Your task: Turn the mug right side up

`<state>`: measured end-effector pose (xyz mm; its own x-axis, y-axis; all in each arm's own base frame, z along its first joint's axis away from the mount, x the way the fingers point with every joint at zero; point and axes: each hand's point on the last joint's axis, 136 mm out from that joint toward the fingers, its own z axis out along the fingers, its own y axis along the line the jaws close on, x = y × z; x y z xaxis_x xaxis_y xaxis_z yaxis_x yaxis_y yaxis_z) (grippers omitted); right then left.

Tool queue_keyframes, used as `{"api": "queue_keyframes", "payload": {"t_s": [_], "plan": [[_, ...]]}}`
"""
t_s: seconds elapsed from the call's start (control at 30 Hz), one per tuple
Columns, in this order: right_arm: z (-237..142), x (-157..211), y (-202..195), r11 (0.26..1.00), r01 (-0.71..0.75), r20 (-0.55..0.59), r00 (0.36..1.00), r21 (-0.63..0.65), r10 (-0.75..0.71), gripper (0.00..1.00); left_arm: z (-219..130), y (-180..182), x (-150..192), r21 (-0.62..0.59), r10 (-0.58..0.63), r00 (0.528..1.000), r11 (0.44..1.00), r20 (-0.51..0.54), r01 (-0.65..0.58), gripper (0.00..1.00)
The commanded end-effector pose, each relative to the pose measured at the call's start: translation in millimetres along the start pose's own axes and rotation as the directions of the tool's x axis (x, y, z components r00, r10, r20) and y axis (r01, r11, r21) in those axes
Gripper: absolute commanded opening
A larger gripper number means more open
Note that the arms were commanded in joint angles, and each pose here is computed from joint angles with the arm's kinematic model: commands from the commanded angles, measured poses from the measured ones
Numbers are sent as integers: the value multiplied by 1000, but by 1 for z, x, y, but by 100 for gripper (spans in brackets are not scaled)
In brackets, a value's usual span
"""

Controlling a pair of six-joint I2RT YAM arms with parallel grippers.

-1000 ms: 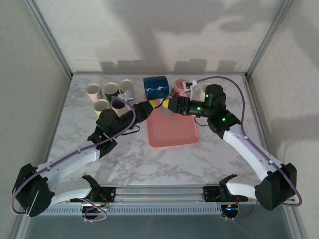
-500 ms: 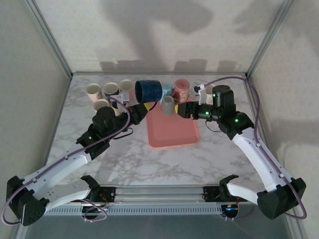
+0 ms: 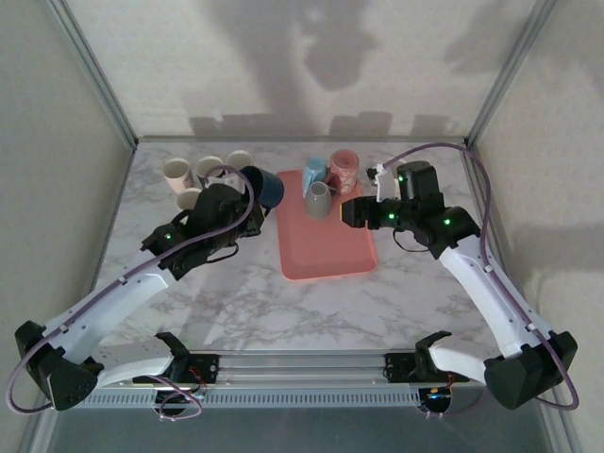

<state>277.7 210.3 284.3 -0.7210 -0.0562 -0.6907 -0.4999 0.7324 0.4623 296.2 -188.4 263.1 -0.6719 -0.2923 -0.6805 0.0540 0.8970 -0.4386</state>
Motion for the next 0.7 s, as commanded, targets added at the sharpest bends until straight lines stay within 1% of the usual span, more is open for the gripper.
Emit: {"api": "queue_keyframes", "payload": {"t_s": [0.0,0.2,0.37,0.5,0.67], "plan": [[-3,-7,-2,999,28,2,1000,21,-28,55,-2,6,-8,-71,49,999,996,16,-47,0],[-2,-2,-6,998,41,-20,999,39,-41,55,20,25,0,-199,98,995,975,-27,-102,0],[2,6,-11,998,40,-42,998,49,-38,55,40,29,7,-233,149,986,959,-70,-161,0],[7,11,-15,998,41,-68,997,57,-37,55,55,41,13,-303,180,979,931,-101,-202,0],[15,17,-16,999,30,-116,993,42,-25,55,73,52,23,-353,206,968,903,-146,-245,0]]}}
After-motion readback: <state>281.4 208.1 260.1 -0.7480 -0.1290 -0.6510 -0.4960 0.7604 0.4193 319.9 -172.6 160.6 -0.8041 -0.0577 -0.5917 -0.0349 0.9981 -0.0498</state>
